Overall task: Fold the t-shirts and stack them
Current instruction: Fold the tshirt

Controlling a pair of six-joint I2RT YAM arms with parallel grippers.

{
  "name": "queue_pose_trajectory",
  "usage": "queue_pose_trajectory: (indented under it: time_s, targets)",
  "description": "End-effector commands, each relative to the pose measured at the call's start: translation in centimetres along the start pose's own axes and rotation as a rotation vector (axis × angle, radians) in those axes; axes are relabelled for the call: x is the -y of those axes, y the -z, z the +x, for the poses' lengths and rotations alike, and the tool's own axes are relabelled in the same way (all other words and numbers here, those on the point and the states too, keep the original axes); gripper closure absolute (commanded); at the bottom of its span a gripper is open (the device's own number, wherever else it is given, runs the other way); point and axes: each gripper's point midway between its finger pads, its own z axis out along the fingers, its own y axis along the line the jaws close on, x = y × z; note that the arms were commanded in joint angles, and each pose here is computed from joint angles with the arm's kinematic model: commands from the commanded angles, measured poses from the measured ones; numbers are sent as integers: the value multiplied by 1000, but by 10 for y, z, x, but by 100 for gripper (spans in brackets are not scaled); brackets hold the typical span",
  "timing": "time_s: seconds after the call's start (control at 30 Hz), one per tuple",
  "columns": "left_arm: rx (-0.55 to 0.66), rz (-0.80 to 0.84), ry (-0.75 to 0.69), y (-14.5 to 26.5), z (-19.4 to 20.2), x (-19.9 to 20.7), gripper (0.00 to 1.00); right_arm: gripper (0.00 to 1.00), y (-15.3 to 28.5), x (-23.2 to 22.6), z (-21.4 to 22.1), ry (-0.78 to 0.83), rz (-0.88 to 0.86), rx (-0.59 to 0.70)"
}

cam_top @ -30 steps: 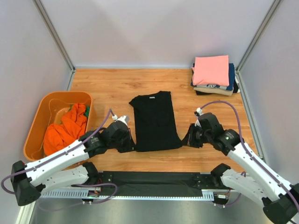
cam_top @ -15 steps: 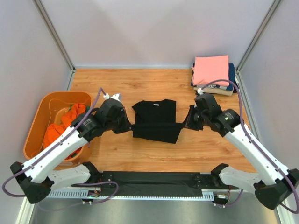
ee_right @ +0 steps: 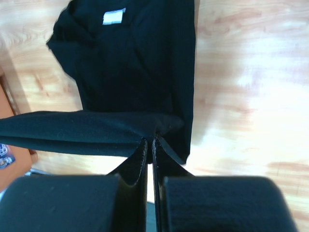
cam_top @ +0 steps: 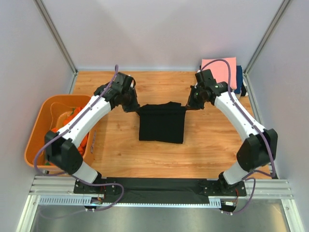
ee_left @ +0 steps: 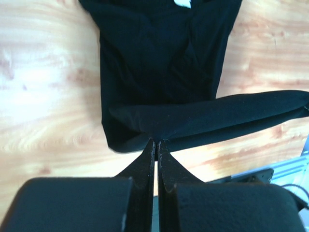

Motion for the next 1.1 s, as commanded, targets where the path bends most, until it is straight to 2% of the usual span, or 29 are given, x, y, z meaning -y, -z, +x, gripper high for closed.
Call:
queue_pose_trajectory:
  time_s: [0.0, 0.33, 0.57, 0.6, 0.63, 0.7, 0.73, 0.77, 0.8, 0.87, 0.9, 0.93, 0.97, 1.0, 1.03, 1.07]
  targets:
    - [13, -17, -22, -12, -27, -9, 100, 100, -7, 8, -37, 44, 21, 54]
    - [-100, -90, 24, -105, -59, -36, 100, 100, -92, 16, -61, -1, 25, -62]
    - [-139, -83, 30, -158, -90, -57, 100, 100, -140, 12, -95, -38, -13, -63]
    - [-148, -54, 39, -163, -94, -56, 92, 99, -145, 11, -99, -41, -21, -64]
    - [-166, -50, 37, -173, -93, -59, 85, 87, -157, 14, -98, -45, -27, -90]
    - [-153, -34, 31, -167, -108, -53, 64, 66, -153, 9, -114, -29, -43, -75]
    - [-130, -18, 16, -162, -121, -45, 60, 50, -157, 12, -112, -32, -35, -95]
    - [-131, -16, 8, -157, -123, -42, 55, 46, -150, 13, -113, -32, -24, -103]
    - [-134, -5, 3, -151, -124, -39, 48, 44, -145, 14, -113, -32, -12, -101]
    - [-100, 7, -18, -130, -129, -32, 45, 41, -120, 9, -118, -18, -5, -47]
    - [-84, -7, -26, -122, -130, -32, 43, 41, -91, 0, -124, -6, -21, 14]
    - [-74, -11, -29, -105, -125, -30, 43, 41, -92, 4, -102, -2, -5, -21]
    - [-64, -23, -33, -97, -122, -31, 43, 41, -84, -3, -102, 10, -32, 11]
    - [-58, -21, -48, -89, -115, -25, 45, 42, -56, -17, -98, 27, -92, 50]
    - [-57, -22, -62, -75, -101, -24, 48, 44, -63, -13, -71, 23, -104, -3]
    - [-42, 5, -92, -71, -93, -11, 50, 44, -61, -27, -62, 43, -164, 7]
